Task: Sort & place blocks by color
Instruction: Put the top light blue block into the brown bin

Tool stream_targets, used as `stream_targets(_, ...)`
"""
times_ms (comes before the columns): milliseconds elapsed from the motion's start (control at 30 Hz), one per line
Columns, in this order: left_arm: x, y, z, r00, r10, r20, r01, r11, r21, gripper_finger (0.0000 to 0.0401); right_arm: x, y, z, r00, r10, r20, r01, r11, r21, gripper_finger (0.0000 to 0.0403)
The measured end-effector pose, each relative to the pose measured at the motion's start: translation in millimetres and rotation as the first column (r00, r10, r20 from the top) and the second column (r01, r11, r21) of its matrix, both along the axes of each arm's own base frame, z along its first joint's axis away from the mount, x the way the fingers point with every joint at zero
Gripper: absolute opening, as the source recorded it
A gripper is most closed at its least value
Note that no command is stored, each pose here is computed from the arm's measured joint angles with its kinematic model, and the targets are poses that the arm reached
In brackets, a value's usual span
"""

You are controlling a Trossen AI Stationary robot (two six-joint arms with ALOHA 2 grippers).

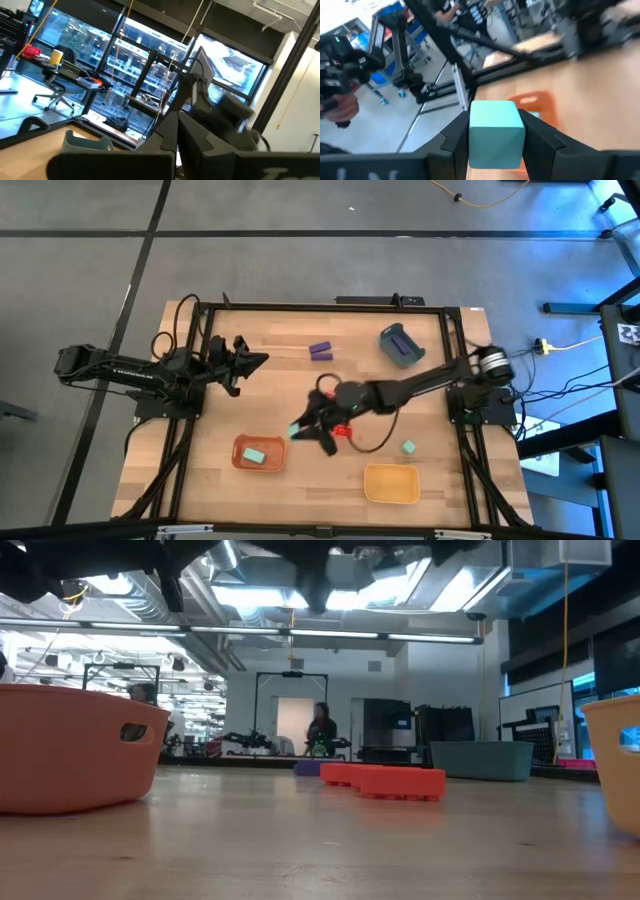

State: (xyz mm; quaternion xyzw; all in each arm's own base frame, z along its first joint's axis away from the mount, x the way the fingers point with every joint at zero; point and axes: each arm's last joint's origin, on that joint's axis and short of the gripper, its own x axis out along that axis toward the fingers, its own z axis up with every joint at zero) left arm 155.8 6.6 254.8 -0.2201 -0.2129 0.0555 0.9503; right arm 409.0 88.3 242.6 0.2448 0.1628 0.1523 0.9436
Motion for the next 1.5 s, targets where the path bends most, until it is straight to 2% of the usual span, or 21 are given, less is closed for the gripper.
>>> stream_targets(133, 0, 0, 0, 1.000, -0.001, 0.000, 0.001, 1.000, 0.001, 0.0000, 20, 21, -10, 1.000, 0.005, -0.014, -0.004, 0.999, 0.052, 0.0136)
stream_targets(267, 0, 0, 0, 1.000, 0.001, 0.002, -0.001, 1.000, -0.001, 0.0000, 36, 42, -20, 0.999, -0.012, -0.043, 0.014, 0.998, 0.058, 0.0136)
stream_targets(400, 0, -1, 0, 1.000, -0.017, 0.002, 0.017, 1.000, 0.007, 0.0000, 48, 59, -33, 0.996, -0.010, -0.092, 0.012, 1.000, 0.028, 0.0136)
stream_targets(633, 0, -1, 0, 1.000, -0.026, 0.002, 0.026, 1.000, 0.012, 0.0000, 72, 77, -57, 0.996, 0.016, -0.086, -0.018, 1.000, -0.020, 0.0136)
stream_targets(733, 0, -1, 0, 1.000, -0.025, 0.001, 0.025, 1.000, 0.015, 0.0000, 80, 79, -67, 0.993, -0.028, -0.116, 0.022, 0.999, -0.049, 0.0136)
stream_targets(900, 0, -1, 0, 1.000, -0.025, 0.002, 0.025, 1.000, 0.014, 0.0000, 84, 73, -85, 0.966, -0.209, -0.151, 0.187, 0.971, -0.149, 0.0136)
stream_targets(1033, 0, -1, 0, 1.000, -0.018, 0.004, 0.018, 1.000, 0.008, 0.0000, 80, 70, -92, 0.942, -0.276, -0.191, 0.218, 0.936, -0.277, 0.0137)
stream_targets(1300, 0, 0, 1, 1.000, 0.002, 0.009, -0.002, 1.000, 0.000, 0.0000, 77, 69, -98, 0.952, -0.214, -0.220, 0.113, 0.910, -0.398, 0.0169)
stream_targets(1500, 0, 0, 1, 1.000, 0.002, 0.009, -0.002, 1.000, 0.000, 0.0000, 77, 70, -97, 0.963, -0.155, -0.222, 0.062, 0.924, -0.377, 0.0173)
